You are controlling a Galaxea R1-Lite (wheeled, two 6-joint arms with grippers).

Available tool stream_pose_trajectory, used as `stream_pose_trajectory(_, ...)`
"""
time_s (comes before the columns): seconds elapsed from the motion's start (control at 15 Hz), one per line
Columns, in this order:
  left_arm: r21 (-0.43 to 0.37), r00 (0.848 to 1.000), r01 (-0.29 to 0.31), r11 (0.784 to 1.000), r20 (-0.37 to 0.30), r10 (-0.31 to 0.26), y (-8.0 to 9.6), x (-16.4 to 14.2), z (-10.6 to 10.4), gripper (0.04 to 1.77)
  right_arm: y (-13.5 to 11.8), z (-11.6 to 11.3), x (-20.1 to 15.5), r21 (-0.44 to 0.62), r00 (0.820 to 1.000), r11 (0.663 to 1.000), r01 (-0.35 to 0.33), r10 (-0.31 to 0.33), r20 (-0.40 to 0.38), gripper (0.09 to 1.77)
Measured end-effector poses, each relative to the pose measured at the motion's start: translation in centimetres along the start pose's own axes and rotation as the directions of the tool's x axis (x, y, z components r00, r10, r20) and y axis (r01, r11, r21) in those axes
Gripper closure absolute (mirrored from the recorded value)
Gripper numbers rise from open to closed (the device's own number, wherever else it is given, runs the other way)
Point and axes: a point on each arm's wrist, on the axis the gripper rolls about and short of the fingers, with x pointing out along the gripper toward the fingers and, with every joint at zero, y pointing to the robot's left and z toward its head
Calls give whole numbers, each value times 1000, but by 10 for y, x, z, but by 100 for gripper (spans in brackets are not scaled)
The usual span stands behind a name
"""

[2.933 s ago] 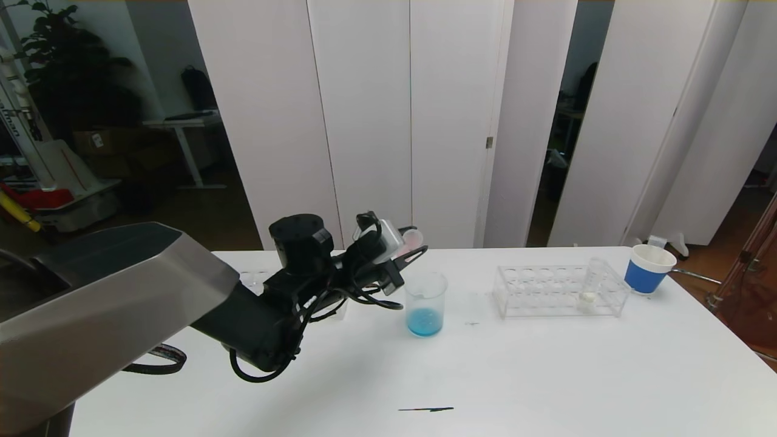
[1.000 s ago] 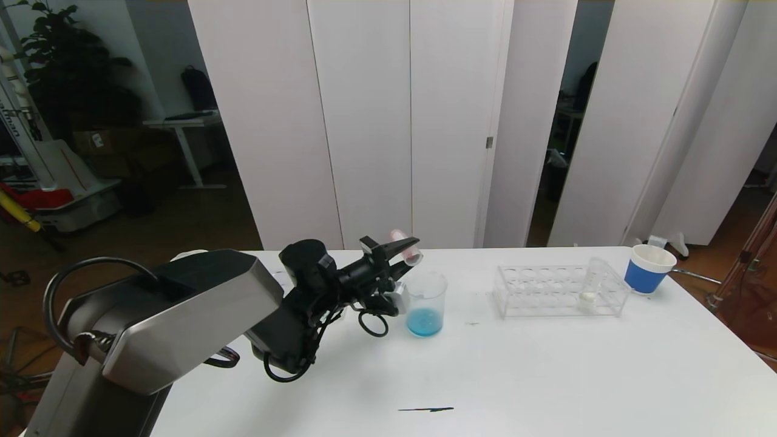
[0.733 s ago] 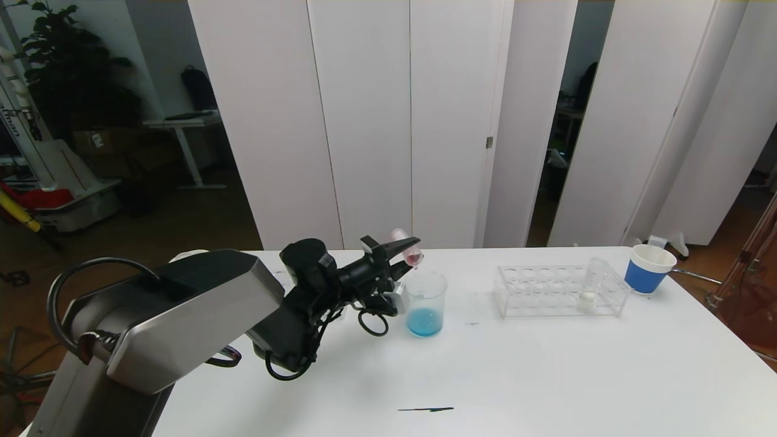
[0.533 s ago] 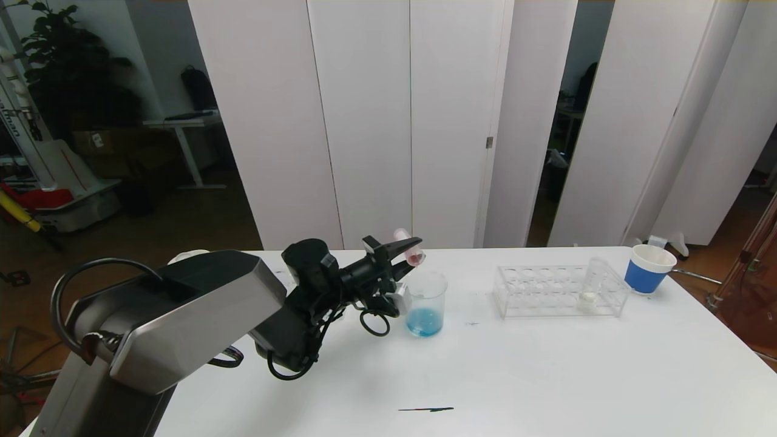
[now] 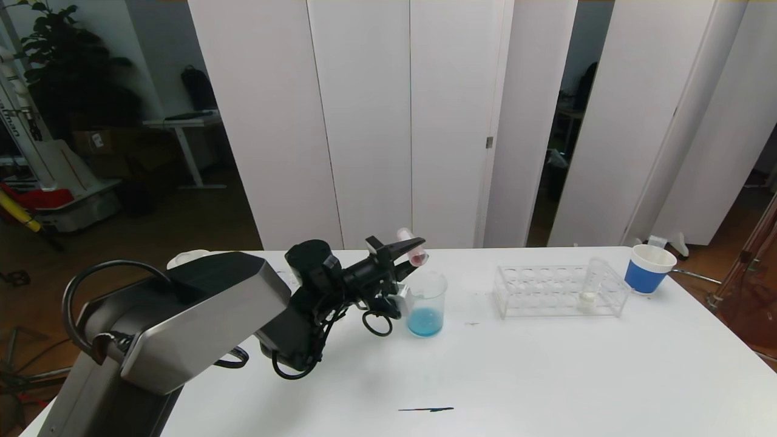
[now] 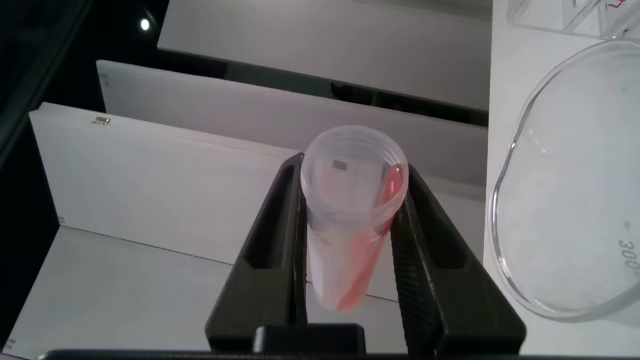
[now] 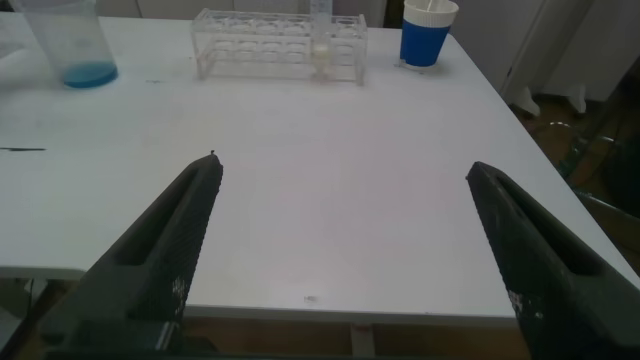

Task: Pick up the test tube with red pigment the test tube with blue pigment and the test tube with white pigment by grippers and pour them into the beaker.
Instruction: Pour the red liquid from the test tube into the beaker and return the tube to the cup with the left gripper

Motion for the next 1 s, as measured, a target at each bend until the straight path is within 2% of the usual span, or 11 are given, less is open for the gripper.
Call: stream_pose_trajectory(1.0, 71, 1000, -20, 997, 1, 20, 6, -3, 1, 124, 0, 0, 0, 0, 1000, 1000, 0, 0, 0, 11)
